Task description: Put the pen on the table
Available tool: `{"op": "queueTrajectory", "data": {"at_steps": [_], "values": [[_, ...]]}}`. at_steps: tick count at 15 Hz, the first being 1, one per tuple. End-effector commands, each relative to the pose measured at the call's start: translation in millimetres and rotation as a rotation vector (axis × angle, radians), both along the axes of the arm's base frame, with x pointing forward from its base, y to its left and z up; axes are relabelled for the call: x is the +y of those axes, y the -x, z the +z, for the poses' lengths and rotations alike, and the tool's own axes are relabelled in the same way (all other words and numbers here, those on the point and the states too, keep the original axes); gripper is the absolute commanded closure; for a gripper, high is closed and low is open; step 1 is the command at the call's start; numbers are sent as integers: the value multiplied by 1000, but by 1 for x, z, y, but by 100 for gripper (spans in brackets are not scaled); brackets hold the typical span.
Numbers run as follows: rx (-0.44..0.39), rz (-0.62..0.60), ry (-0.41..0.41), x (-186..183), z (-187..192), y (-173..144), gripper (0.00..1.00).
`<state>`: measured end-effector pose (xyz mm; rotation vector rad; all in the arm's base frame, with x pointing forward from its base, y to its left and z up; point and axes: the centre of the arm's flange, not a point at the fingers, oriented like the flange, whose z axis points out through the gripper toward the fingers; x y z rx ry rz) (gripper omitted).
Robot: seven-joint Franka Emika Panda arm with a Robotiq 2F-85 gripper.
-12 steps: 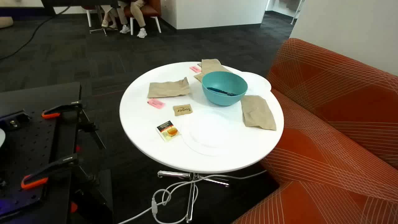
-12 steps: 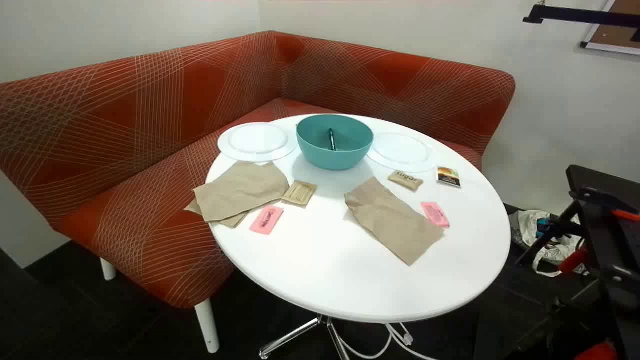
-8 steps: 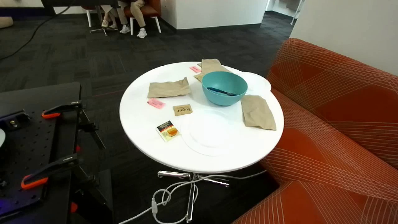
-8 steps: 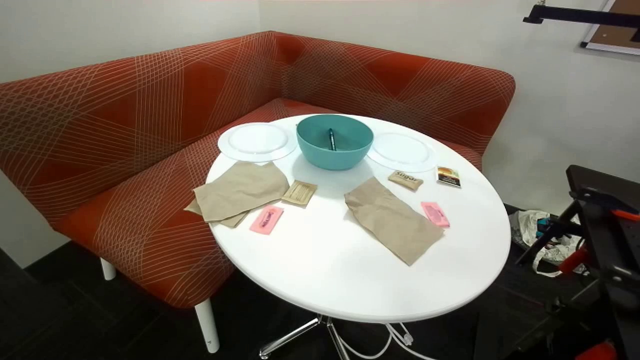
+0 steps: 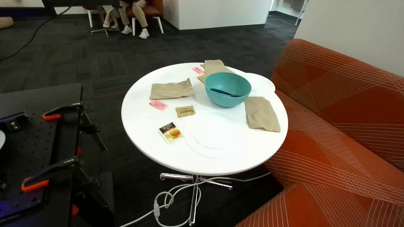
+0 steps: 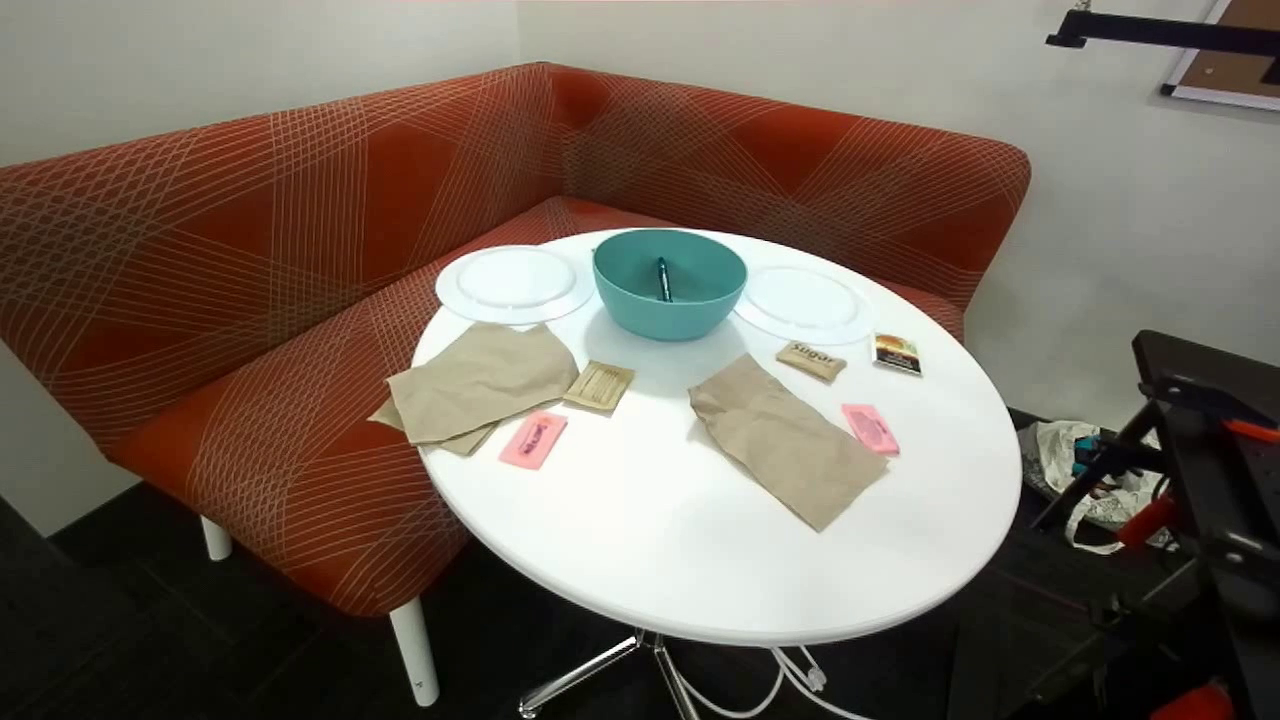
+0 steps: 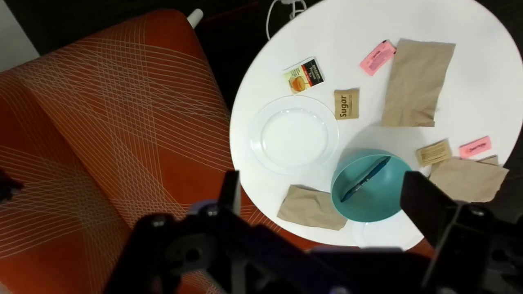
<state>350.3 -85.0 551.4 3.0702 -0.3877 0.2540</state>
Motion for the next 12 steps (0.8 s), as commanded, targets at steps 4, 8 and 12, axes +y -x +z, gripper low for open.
{"op": "queueTrajectory", "data": {"at_steps": [4, 8, 12], "values": [[66, -124, -13, 95, -12, -86, 0], [113, -227, -43, 128, -46, -134, 0], [92, -296, -98, 138, -92, -186, 0]]}}
